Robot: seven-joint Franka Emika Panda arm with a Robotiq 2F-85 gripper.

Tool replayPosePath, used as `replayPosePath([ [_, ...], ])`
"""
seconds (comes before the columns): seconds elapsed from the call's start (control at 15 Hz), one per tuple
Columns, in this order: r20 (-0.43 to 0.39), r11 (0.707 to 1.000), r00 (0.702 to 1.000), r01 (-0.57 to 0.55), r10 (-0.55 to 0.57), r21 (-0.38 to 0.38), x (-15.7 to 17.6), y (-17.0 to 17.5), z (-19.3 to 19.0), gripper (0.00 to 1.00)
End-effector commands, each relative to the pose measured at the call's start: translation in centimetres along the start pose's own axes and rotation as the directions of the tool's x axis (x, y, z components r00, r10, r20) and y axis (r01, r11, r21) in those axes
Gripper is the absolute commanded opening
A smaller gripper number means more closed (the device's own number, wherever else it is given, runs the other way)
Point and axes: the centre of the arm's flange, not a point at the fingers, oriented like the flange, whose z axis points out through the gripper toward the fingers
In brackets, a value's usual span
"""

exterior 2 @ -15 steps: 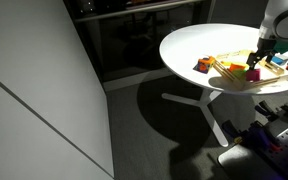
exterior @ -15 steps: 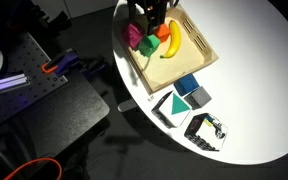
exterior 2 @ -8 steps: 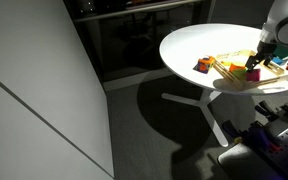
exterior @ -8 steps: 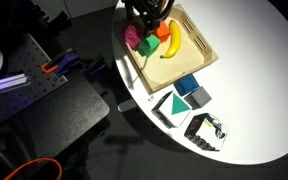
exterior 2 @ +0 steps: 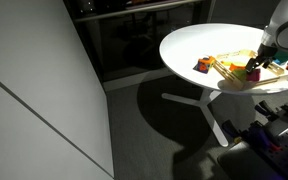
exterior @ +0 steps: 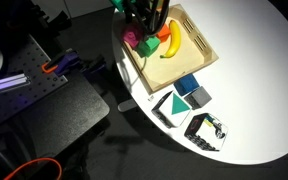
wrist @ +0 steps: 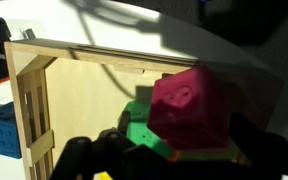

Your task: Pick up the pink block and put it on top of both the green and orange blocks, pick up the block with the number six on it and put it on the pink block

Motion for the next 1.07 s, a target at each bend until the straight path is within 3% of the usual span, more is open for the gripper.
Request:
replayPosePath([
  [0.0,-0.017,1.000,1.000,0.008,-0.008,0.011,-0.1,0.7,0.8,0.73],
  [0.2,-0.020,1.000,1.000,0.009,-0.008,0.013,0.0,0.6,0.9,0.49],
  [0.47,-0.024,1.000,1.000,0.005,-0.004,0.024,0.1,0.6,0.0,0.37],
  [1.0,-0.050,0.998,0.998,-0.021,0.024,0.058,0.7,0.9,-3.3,0.36],
])
